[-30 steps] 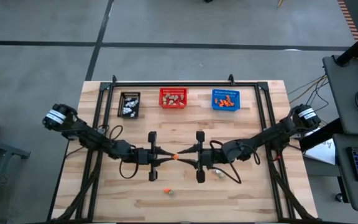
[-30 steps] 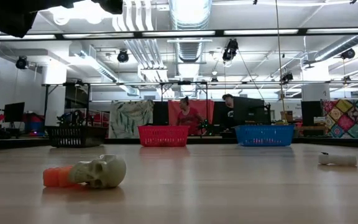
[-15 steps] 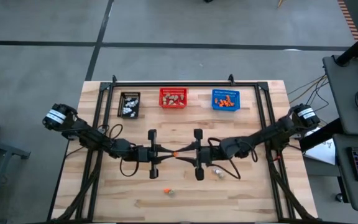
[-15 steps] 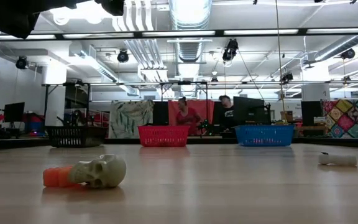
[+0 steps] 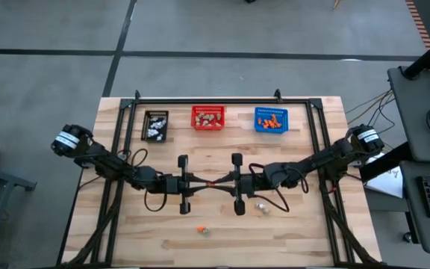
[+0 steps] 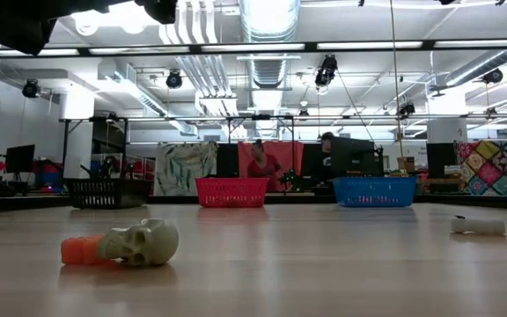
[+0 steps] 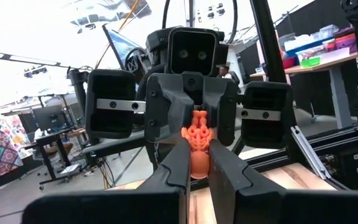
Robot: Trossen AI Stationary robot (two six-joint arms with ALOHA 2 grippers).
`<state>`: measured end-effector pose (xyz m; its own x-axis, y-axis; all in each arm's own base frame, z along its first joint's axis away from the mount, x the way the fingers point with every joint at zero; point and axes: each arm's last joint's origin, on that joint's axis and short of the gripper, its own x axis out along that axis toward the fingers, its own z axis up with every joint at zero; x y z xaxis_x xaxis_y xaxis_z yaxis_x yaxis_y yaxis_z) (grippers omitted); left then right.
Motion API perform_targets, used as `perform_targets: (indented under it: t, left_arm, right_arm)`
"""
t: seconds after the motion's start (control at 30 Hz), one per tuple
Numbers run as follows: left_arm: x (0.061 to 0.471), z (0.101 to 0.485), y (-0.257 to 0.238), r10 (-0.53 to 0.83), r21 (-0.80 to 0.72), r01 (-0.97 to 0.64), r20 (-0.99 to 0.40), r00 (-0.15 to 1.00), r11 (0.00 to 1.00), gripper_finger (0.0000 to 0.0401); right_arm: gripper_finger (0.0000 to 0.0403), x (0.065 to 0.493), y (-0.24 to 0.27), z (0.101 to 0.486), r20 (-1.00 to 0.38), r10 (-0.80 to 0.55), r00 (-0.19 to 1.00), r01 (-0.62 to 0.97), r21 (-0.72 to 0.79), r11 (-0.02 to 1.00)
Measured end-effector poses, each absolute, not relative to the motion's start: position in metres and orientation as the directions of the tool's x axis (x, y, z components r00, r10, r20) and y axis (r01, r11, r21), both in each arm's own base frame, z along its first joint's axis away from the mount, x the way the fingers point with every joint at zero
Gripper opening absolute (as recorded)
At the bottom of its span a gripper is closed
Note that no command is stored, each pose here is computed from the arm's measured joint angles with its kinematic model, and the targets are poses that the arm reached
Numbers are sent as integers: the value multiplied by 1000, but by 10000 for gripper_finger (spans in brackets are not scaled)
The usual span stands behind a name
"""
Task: Sort Halloween decoration
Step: Put the orange skeleton toy into the blue bin
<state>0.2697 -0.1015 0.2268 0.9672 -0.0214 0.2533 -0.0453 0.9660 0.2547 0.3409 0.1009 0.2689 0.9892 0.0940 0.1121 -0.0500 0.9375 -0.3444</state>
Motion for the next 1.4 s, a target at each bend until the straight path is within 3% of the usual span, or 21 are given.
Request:
perform_targets:
  t: [0.33,0.53,0.77,1.07,1.4]
  left_arm:
    - [270,227,-100,39,225,-97,246,968,969,46]
    - [270,226,-98,90,196,-139,240,967,971,101]
    - [270,223,-96,154,189,-195,209,966,962,176]
    - [268,217,-93,259,179,-288,168,951,941,207]
    - [268,213,-86,394,196,-411,122,911,890,207]
  right_arm:
    - [14,341,100,269,110,85,990,-42,-344,938]
    - [13,342,96,268,107,63,992,-26,-320,947]
    - [13,340,83,273,71,-69,995,88,-314,945]
    - [13,345,24,291,-264,-299,917,236,-245,940]
    - [13,317,-83,285,-639,-541,547,536,-229,812]
